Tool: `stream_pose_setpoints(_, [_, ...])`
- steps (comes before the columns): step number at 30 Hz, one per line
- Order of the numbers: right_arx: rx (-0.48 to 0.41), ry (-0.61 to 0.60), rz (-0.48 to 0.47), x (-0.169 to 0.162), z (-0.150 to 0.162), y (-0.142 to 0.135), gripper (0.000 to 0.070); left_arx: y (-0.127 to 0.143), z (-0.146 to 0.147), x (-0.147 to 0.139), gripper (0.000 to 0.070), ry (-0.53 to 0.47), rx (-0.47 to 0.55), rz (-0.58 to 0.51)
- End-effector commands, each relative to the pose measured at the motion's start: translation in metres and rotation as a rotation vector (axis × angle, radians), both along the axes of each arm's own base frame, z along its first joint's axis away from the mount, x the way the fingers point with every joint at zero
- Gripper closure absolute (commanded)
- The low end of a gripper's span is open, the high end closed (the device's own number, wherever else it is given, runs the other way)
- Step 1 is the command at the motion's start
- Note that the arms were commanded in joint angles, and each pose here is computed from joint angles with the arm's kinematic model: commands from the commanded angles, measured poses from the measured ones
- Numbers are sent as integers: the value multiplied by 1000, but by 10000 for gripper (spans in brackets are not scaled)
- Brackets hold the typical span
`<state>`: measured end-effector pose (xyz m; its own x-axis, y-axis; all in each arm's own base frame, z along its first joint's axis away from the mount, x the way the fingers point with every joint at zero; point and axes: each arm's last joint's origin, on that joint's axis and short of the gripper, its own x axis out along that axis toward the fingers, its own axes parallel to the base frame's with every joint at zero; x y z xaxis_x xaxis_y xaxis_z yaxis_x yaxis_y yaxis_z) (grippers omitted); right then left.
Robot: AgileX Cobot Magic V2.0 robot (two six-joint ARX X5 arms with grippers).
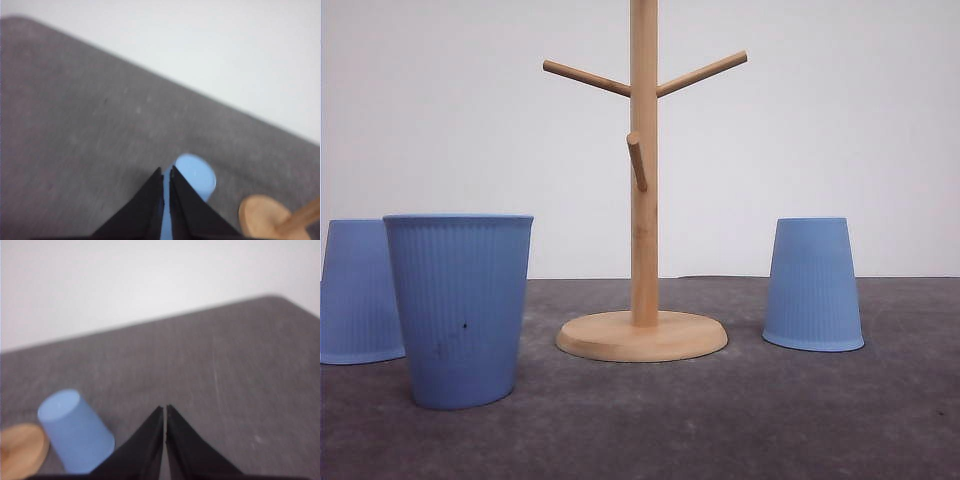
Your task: Place three cups
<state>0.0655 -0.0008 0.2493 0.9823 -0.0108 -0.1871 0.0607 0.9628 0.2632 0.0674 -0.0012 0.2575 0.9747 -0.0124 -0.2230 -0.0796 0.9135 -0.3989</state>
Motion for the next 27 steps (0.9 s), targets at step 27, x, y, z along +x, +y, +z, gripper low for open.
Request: stream_pose_setpoints(27, [-378,291,426,31,39,23,629,-32,43,34,595,374,414,-596])
